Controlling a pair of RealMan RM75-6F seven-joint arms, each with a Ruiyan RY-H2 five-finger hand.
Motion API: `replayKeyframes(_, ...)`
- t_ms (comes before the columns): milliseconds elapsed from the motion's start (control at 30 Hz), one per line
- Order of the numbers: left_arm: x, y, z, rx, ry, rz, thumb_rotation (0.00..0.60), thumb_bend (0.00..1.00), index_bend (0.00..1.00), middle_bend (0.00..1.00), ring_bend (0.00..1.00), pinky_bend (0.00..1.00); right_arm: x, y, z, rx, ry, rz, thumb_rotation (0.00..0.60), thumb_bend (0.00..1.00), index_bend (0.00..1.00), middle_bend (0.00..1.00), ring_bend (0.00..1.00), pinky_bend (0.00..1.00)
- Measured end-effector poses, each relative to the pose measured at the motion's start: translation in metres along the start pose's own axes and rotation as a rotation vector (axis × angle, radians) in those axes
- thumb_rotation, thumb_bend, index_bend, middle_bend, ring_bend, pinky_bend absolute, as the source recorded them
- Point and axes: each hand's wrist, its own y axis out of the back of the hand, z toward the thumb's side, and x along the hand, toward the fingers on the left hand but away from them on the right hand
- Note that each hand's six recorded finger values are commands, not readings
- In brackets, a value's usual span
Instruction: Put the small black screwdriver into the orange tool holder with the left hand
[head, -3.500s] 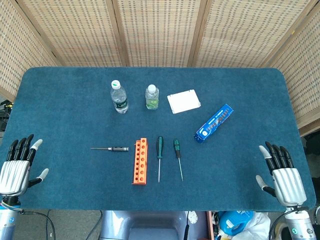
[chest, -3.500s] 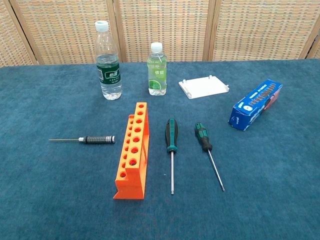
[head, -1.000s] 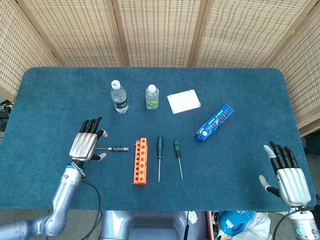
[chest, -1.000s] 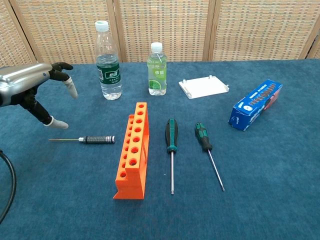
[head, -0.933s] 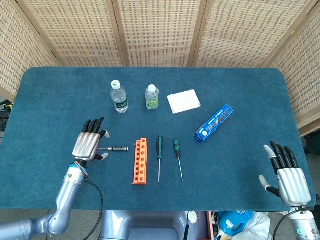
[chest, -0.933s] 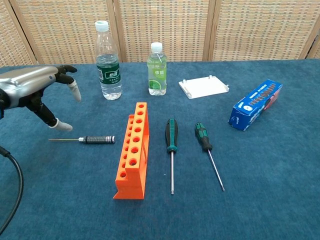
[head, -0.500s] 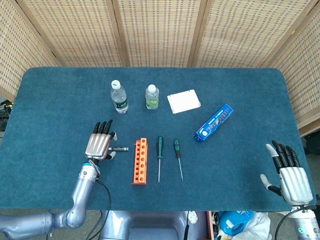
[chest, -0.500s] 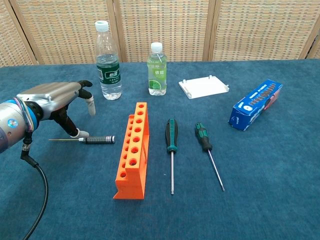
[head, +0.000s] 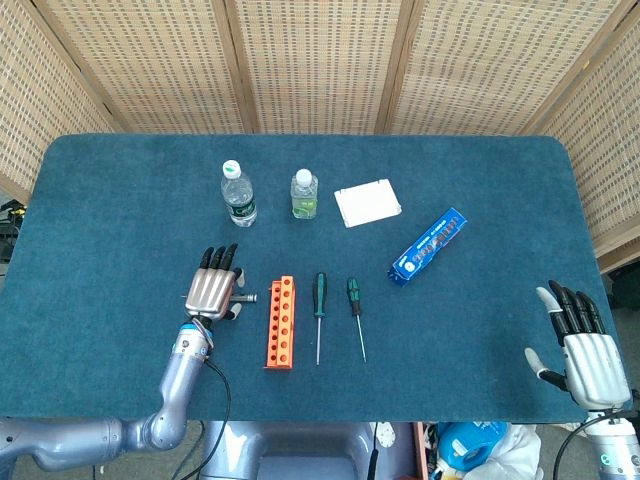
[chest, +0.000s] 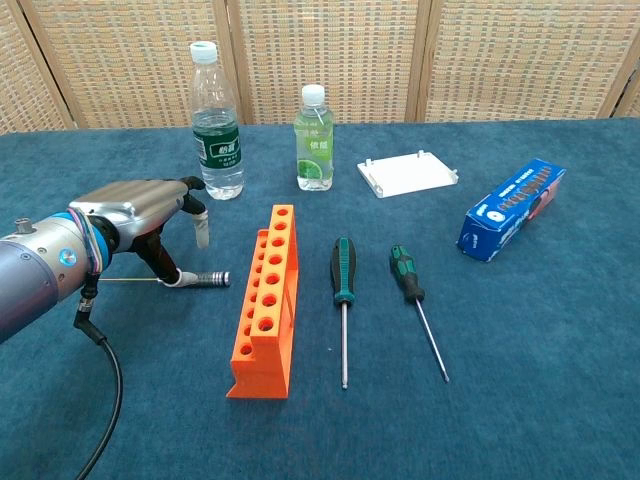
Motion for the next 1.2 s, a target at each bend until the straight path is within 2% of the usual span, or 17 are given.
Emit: replayKeyframes(1200, 0.018, -0.017, 0.023, 0.055, -0.006, -0.034, 0.6, 0.29, 0.48, 0.01, 0.0, 0.0, -0.001, 0.002, -0.007, -0.023, -0.014, 0.002, 0.6, 0.28, 0.0, 0.0, 0.0, 0.0)
